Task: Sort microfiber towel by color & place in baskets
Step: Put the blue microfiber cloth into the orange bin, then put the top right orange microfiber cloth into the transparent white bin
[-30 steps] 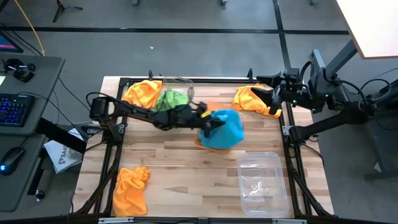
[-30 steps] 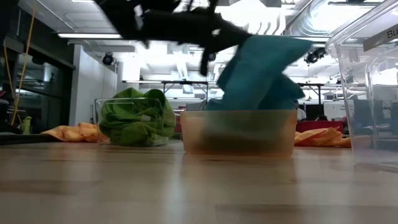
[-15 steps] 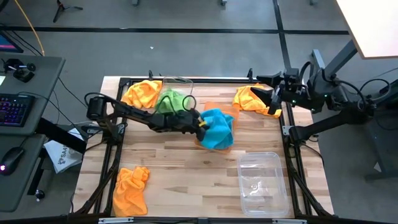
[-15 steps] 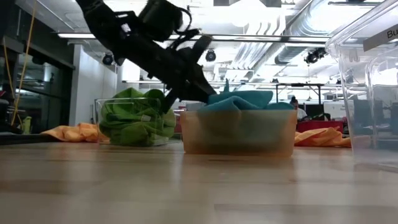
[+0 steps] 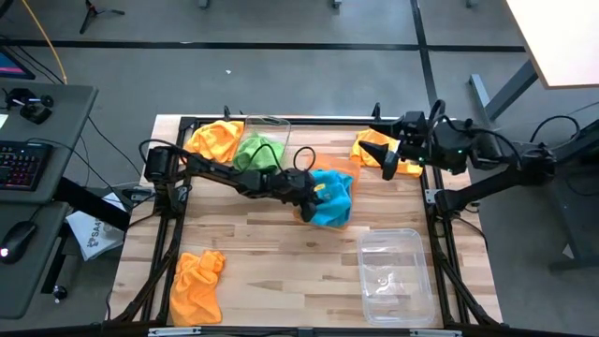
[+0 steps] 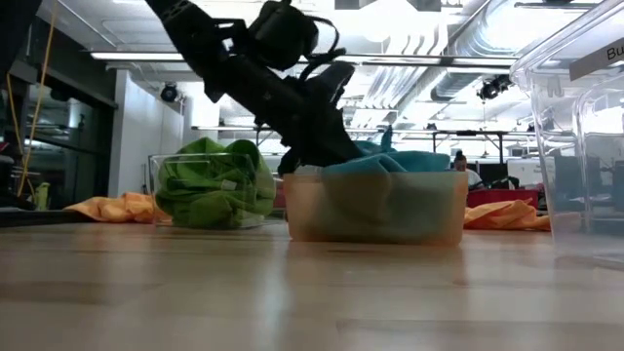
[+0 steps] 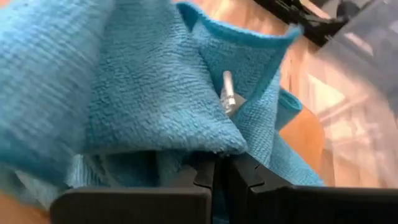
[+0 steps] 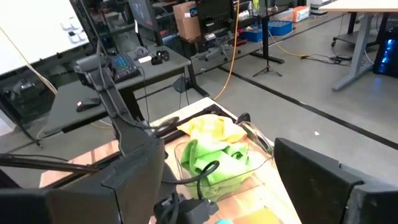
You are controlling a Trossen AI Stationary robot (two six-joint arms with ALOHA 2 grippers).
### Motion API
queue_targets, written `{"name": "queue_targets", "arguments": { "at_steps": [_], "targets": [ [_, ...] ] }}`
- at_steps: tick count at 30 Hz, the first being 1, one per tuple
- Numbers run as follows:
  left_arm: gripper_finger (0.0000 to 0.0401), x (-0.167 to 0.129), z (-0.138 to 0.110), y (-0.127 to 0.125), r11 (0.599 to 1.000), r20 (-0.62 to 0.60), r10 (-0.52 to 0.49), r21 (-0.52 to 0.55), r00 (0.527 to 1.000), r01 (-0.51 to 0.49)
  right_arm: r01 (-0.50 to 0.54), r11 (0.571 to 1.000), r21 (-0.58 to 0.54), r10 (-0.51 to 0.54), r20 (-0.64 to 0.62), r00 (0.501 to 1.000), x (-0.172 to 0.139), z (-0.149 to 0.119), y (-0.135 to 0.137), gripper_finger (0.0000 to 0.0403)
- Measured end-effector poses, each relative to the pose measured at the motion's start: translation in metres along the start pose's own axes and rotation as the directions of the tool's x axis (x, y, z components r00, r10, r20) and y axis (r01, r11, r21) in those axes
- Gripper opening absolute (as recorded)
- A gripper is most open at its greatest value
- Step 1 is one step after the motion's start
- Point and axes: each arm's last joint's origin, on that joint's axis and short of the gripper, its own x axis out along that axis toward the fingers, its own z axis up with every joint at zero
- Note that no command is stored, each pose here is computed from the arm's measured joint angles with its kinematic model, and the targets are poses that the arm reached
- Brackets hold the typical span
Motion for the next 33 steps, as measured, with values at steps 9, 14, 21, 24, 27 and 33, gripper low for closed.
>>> {"name": "queue_targets", "arguments": {
  "at_steps": [9, 14, 21, 24, 27, 33],
  "targets": [
    [0.0101, -0.005, 0.021, -0.012, 0.986, -0.110, 0.049, 0.164, 0.993, -0.031, 0.002, 1.000, 0.019, -0.002, -0.003, 1.000, 0.001, 0.000, 0.000, 0.0299],
    [0.0167, -0.011, 0.038, -0.021, 0.979, -0.181, 0.071, 0.203, 0.981, -0.034, 0.002, 1.000, 0.022, -0.002, -0.002, 1.000, 0.001, 0.000, 0.000, 0.0299],
    [0.0218, -0.028, 0.063, -0.034, 0.960, -0.293, 0.060, 0.279, 0.954, 0.025, 0.001, 1.000, 0.016, -0.001, -0.003, 1.000, 0.001, 0.000, 0.001, 0.0299],
    [0.0222, -0.035, 0.074, -0.039, 0.946, -0.309, 0.070, 0.323, 0.948, 0.035, 0.007, 1.000, 0.017, -0.007, -0.001, 1.000, 0.002, 0.000, -0.001, 0.0299],
    [0.0223, -0.041, 0.083, -0.044, 0.926, -0.304, 0.091, 0.376, 0.948, 0.032, 0.016, 1.000, 0.019, -0.016, 0.001, 1.000, 0.002, 0.001, -0.003, 0.0299],
    [0.0223, -0.055, 0.101, -0.052, 0.885, -0.302, 0.121, 0.465, 0.945, 0.036, 0.037, 0.999, 0.031, -0.038, 0.016, 0.999, 0.001, 0.004, -0.009, 0.0299]
  ]
}}
